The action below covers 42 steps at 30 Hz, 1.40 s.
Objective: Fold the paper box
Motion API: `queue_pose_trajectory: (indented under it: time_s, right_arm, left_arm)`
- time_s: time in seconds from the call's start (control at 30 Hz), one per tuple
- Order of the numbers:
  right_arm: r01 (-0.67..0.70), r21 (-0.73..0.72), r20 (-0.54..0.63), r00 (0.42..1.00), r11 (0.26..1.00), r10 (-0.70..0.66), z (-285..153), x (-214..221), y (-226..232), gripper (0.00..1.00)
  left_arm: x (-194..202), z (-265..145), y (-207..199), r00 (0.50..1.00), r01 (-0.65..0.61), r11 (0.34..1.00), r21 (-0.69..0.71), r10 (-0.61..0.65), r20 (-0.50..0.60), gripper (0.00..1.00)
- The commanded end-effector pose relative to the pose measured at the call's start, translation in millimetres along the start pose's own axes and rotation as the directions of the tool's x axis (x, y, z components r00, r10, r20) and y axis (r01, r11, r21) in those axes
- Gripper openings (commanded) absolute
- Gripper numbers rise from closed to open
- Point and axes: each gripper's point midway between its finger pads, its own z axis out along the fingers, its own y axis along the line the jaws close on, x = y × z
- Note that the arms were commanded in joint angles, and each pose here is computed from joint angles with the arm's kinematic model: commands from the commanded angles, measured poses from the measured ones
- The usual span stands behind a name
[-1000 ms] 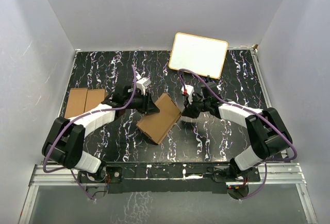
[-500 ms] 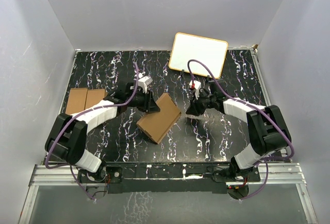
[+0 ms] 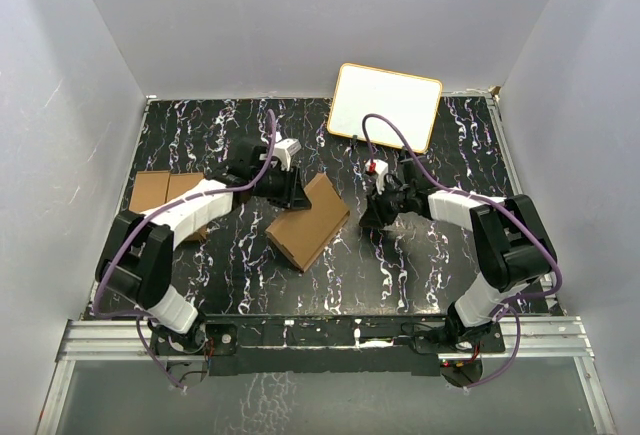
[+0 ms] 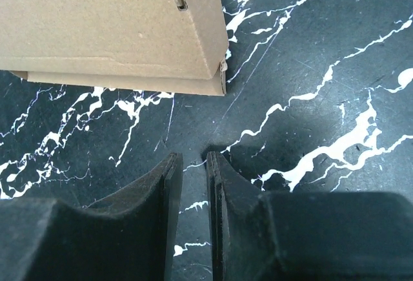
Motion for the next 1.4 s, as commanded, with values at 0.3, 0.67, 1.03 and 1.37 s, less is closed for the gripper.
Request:
queue_pose_trajectory:
  time_s: [0.3, 0.67, 1.03, 1.37]
  right_arm:
    - [0.002, 0.04, 0.096, 0.995, 0.999, -0.006, -9, -33, -20, 0.25]
    - [0.044, -0.003, 0.172, 0.984, 0.999, -0.043, -23, -43, -16, 0.32]
    - [0.521, 0.086, 0.384, 0.769, 0.849, -0.511, -88, -72, 31, 0.61]
    - [0.592, 0.024, 0.367, 0.744, 0.805, -0.558, -96, -53, 35, 0.69]
  left_arm:
    - [3, 10, -3, 0.985, -0.129, 0.976, -0.176, 0.106, -0.136, 0.0]
    - [-14, 1, -32, 0.993, -0.115, 0.992, 0.054, 0.114, 0.007, 0.0]
    - [-18, -37, -60, 0.983, -0.18, 0.868, 0.462, 0.139, 0.122, 0.0]
    - [12, -23, -39, 0.987, 0.049, 0.778, 0.627, 0.058, -0.149, 0.0]
